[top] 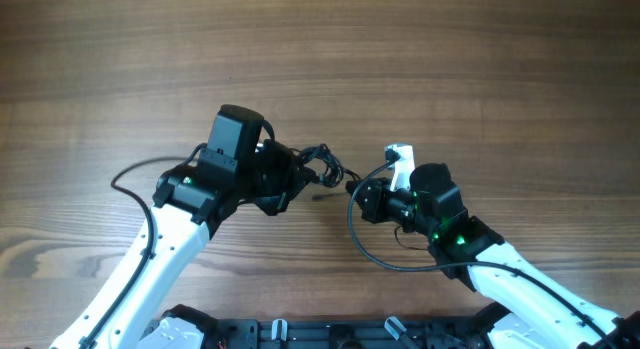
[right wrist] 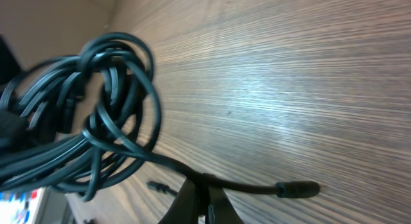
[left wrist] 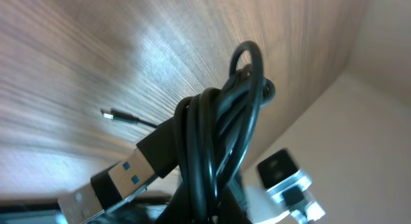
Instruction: Untangle cables
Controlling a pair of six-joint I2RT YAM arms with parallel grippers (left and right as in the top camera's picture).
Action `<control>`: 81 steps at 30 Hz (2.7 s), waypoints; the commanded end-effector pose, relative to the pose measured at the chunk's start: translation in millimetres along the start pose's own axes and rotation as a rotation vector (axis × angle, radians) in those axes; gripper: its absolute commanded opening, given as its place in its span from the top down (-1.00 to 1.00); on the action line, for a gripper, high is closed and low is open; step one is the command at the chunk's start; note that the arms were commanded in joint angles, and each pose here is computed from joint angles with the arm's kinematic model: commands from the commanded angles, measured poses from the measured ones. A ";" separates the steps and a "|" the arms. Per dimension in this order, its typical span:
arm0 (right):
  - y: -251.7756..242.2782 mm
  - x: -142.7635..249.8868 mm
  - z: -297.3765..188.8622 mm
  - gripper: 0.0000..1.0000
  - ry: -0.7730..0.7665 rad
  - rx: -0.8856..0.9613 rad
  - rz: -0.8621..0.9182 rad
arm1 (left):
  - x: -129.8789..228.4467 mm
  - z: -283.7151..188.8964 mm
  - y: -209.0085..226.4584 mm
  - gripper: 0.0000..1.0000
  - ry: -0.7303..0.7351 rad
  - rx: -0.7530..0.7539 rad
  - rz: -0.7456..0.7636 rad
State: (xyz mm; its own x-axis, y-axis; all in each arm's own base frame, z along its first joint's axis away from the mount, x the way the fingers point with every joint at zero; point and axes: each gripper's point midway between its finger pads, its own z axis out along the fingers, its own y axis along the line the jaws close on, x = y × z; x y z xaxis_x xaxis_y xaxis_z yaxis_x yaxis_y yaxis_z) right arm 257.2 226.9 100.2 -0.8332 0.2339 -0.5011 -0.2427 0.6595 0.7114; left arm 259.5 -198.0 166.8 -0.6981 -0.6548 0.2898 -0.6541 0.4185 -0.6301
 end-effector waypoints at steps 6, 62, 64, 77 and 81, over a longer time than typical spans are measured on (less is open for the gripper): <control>28.4 2.0 -24.1 -0.99 0.015 -0.109 0.019 | -36.4 -9.1 -3.7 0.92 -0.204 -0.037 0.418; 58.1 -22.0 -31.6 0.91 -0.029 -0.243 0.420 | 1.7 29.2 -8.0 -0.38 -0.107 -0.029 0.277; 58.8 -21.3 -31.7 0.91 -0.025 -0.245 0.419 | 5.5 32.8 -18.5 -0.21 -0.090 0.012 0.296; 61.0 -20.1 -32.1 0.12 -0.043 -0.251 0.195 | -14.8 22.3 -35.1 0.92 -0.192 0.045 0.608; 51.3 -12.2 -29.6 -0.99 -0.052 -0.202 -0.155 | -49.1 -16.0 -42.3 0.92 -0.319 0.050 0.817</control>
State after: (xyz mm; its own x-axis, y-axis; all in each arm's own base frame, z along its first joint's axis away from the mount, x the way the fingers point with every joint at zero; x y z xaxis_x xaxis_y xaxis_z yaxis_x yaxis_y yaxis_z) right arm 245.1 234.2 161.2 -0.8454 0.3634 -0.3916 -0.2083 0.4508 0.8680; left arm 304.7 -204.4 164.9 -0.8651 -0.4383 -0.2439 -0.1770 0.7218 -0.6691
